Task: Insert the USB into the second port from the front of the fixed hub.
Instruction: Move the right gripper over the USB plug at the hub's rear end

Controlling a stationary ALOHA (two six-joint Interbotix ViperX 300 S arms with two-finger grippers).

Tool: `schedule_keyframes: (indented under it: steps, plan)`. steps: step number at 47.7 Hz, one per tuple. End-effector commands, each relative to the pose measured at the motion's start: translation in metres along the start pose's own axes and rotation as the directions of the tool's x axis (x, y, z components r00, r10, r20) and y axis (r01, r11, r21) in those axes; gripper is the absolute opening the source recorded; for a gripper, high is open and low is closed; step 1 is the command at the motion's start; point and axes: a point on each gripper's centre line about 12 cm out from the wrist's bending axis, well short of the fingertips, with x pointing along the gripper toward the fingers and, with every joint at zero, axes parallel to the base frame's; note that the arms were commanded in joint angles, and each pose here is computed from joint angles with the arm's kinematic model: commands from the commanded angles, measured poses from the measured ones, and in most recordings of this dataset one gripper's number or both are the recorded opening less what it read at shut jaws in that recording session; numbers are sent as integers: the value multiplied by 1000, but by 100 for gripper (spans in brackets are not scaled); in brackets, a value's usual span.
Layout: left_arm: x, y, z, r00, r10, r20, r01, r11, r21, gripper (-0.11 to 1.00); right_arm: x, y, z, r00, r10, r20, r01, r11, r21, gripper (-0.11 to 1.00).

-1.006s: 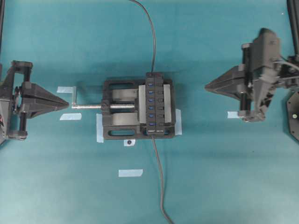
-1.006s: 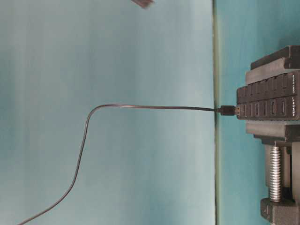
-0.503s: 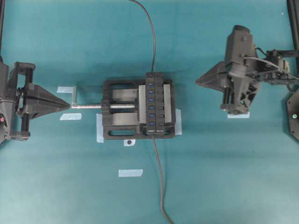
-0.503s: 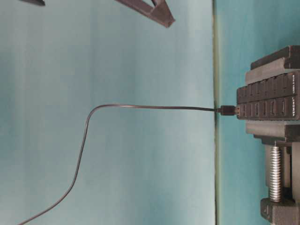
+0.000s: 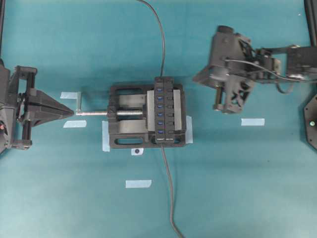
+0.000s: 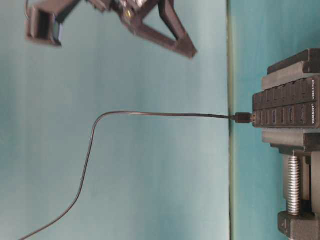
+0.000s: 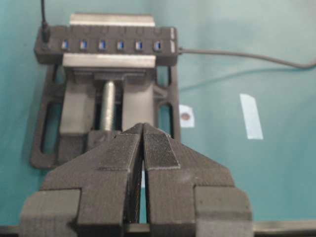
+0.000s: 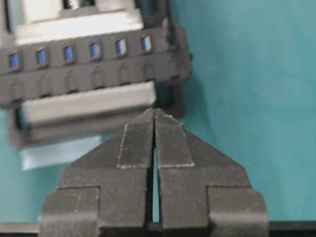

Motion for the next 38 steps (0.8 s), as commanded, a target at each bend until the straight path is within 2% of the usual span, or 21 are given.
schedule_keyframes:
  steps: [1, 10, 23, 38]
  plan:
    - [-1, -1, 14, 999, -3, 34, 2, 1000, 2, 0, 1, -4, 13, 1000, -9, 26, 9, 1000, 0, -3]
    - [-1, -1, 14, 999, -3, 34, 2, 1000, 4, 0, 16, -4, 15, 1000, -9, 12, 9, 1000, -2, -3]
    - [-1, -1, 15, 999, -2, 35, 2, 1000, 7, 0, 31, -5, 19, 999, -5, 51, 5, 1000, -17, -3]
    - [-1, -1, 14, 999, -2, 32, 2, 1000, 5, 0, 47, -10, 20, 999, -13, 31, 14, 1000, -19, -3]
